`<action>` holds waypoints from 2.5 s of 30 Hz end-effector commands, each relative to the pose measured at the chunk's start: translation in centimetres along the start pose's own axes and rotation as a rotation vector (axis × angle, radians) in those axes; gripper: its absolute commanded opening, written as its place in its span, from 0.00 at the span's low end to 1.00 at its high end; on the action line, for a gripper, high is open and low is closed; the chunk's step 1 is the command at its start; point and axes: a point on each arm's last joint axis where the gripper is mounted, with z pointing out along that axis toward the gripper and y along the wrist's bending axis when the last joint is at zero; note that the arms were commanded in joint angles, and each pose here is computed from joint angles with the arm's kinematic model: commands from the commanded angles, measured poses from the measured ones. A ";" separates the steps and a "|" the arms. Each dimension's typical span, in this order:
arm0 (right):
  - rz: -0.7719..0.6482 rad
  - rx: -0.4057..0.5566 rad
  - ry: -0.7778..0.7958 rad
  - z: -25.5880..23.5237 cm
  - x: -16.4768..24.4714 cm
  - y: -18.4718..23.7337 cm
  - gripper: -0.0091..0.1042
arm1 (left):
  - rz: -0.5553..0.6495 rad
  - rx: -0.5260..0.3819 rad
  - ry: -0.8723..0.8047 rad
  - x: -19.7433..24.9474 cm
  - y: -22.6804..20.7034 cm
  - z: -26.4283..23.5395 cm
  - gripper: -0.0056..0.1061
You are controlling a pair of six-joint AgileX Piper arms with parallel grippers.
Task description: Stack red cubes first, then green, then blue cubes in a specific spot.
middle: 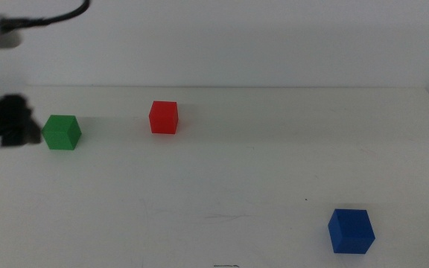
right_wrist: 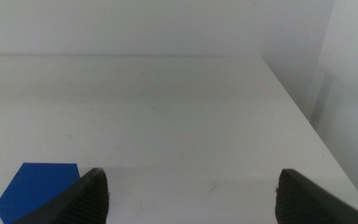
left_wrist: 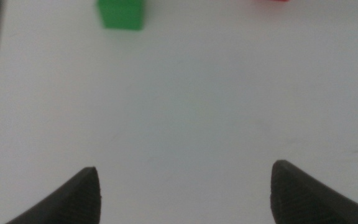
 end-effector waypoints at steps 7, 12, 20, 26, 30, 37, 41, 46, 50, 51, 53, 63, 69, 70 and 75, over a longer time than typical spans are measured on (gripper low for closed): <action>-0.020 0.007 -0.116 -0.4 -1.5 -0.1 0.91 | 0.037 0.030 0.024 -7.6 -4.9 4.6 0.89; -0.020 0.007 -0.116 -0.4 -1.5 -0.1 0.91 | 0.095 0.038 0.057 -11.7 -8.1 9.3 0.89; -0.021 0.007 -0.116 -0.4 -1.5 -0.1 0.91 | 0.081 0.080 0.099 -16.3 -10.7 16.9 0.89; -0.021 0.007 -0.116 -0.4 -1.5 -0.1 0.91 | 0.078 0.087 0.064 -18.2 -11.7 21.1 0.89; -0.021 0.007 -0.116 -0.4 -1.5 -0.1 0.91 | 0.078 0.086 0.068 -18.4 -11.9 23.5 0.89; -0.021 0.007 -0.116 -0.4 -1.5 -0.1 0.91 | 0.071 0.084 0.080 -17.6 -12.1 26.8 0.89; -0.021 0.007 -0.116 -0.4 -1.5 -0.1 0.91 | 0.057 0.103 0.094 -17.2 -12.3 28.1 0.86; -0.021 0.007 -0.116 -0.4 -1.5 -0.1 0.91 | 0.039 0.124 0.106 -16.8 -12.5 28.8 0.68; -0.021 0.007 -0.116 -0.4 -1.5 -0.1 0.91 | 0.012 0.126 0.118 -16.9 -12.2 28.7 0.42; -0.021 0.007 -0.116 -0.4 -1.5 -0.1 0.91 | 0.005 0.134 0.129 -16.8 -12.3 28.5 0.35; -0.021 0.007 -0.116 -0.4 -1.5 -0.1 0.91 | -0.004 0.149 0.148 -16.9 -12.4 27.6 0.24; -0.021 0.007 -0.116 -0.4 -1.5 -0.1 0.91 | -0.015 0.090 0.170 -16.8 -13.6 20.3 0.04; -0.021 0.007 -0.116 -0.4 -1.5 -0.1 0.91 | -0.071 -0.001 0.093 -13.2 -15.3 14.2 0.04; -0.021 0.007 -0.116 -0.4 -1.5 -0.1 0.91 | -0.091 0.003 0.087 -12.4 -15.5 13.4 0.04; -0.021 0.007 -0.116 -0.4 -1.5 -0.1 0.91 | -0.192 0.030 0.108 -8.6 -16.5 10.9 0.04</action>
